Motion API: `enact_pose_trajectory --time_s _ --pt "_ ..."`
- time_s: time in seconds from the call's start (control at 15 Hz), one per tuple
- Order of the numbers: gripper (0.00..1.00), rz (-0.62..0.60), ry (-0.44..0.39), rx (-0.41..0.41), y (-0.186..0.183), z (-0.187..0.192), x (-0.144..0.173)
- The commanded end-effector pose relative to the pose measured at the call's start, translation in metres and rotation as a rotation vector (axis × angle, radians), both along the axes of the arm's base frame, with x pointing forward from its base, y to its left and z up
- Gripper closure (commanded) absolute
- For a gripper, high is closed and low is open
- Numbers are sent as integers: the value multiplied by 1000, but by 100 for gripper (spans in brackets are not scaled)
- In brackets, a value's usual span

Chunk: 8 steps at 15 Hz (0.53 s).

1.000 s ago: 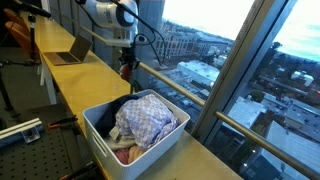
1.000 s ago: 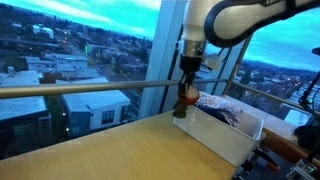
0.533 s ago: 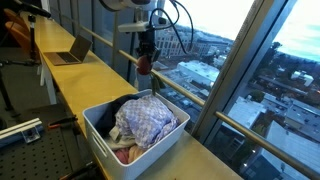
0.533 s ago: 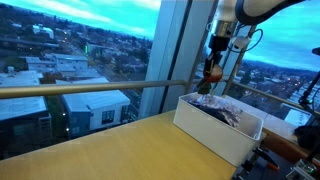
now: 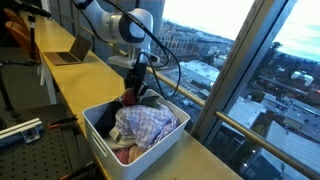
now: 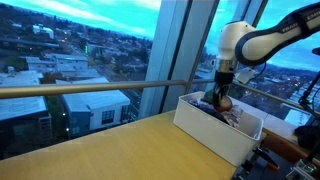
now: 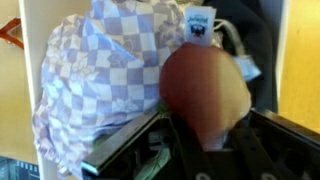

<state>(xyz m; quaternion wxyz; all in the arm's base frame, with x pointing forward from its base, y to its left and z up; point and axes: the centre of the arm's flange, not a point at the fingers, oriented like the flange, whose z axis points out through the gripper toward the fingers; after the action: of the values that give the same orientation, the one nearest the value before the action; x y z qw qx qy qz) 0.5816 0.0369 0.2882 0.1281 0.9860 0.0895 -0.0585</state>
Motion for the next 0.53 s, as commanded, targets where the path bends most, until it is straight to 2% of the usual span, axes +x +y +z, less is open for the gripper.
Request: enact_pose_trajectory --time_s 0.0,0.13,0.27,0.4,0.47 --pt "97 -41 38 -27 -34 -56 -10" --pt "97 -59 72 -49 -45 -85 -13" --pt "97 -49 61 -95 -36 -86 -20" --pt "97 -37 69 -83 -26 -87 -16" --pt "62 -37 74 -79 -22 -85 -15"
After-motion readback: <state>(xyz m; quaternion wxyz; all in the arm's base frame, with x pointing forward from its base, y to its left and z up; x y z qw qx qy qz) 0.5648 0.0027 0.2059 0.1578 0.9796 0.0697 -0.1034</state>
